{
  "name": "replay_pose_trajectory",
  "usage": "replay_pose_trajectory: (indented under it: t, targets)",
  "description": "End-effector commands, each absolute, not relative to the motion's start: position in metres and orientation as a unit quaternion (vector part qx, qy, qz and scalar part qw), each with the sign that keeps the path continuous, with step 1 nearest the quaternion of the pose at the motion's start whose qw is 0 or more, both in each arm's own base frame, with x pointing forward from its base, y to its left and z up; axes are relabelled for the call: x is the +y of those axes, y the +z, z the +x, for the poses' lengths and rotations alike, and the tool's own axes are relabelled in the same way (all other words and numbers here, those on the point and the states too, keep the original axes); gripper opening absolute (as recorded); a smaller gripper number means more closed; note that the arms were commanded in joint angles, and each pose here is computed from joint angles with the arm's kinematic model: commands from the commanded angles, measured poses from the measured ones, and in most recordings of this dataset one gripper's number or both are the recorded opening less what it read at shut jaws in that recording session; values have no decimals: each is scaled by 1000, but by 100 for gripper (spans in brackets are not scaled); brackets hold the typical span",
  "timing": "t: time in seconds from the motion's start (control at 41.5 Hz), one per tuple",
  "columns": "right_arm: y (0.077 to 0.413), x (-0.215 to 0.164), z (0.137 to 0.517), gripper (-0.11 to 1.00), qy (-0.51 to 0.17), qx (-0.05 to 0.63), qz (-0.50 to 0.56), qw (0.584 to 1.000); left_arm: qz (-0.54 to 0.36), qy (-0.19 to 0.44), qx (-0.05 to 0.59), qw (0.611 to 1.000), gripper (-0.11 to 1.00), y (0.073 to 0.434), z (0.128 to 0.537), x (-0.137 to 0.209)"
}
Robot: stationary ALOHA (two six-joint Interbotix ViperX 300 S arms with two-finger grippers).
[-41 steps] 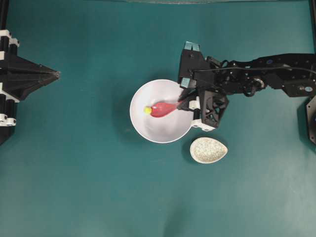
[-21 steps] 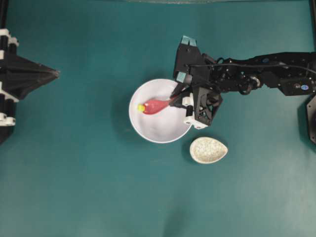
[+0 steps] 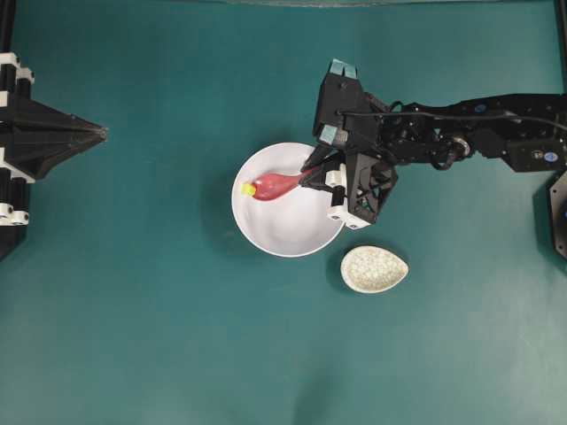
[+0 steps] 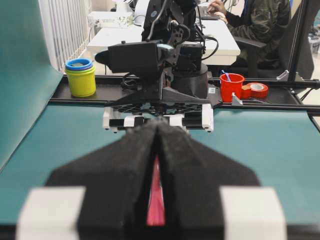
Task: Scoop the yellow hexagonal prism block from the bowl with a spoon using the right arm.
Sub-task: 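Push the spoon bowl under the yellow hexagonal block against the bowl wall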
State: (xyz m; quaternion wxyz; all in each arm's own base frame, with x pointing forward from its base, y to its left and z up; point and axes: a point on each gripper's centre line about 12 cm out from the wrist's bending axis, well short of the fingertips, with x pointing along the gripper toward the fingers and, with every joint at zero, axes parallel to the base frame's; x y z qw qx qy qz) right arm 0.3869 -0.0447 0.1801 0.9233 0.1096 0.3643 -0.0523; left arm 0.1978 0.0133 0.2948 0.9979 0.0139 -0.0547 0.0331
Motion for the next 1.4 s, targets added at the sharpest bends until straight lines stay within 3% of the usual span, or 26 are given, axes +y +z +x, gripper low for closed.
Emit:
replay_pose_trajectory:
  t: [0.0, 1.374]
  targets:
    - [196, -44, 388, 24, -52, 341, 109, 932, 15, 34, -59, 998, 3, 298, 200, 14]
    - [185, -39, 383, 24, -69, 309, 93, 944, 15, 34, -59, 998, 3, 298, 200, 14]
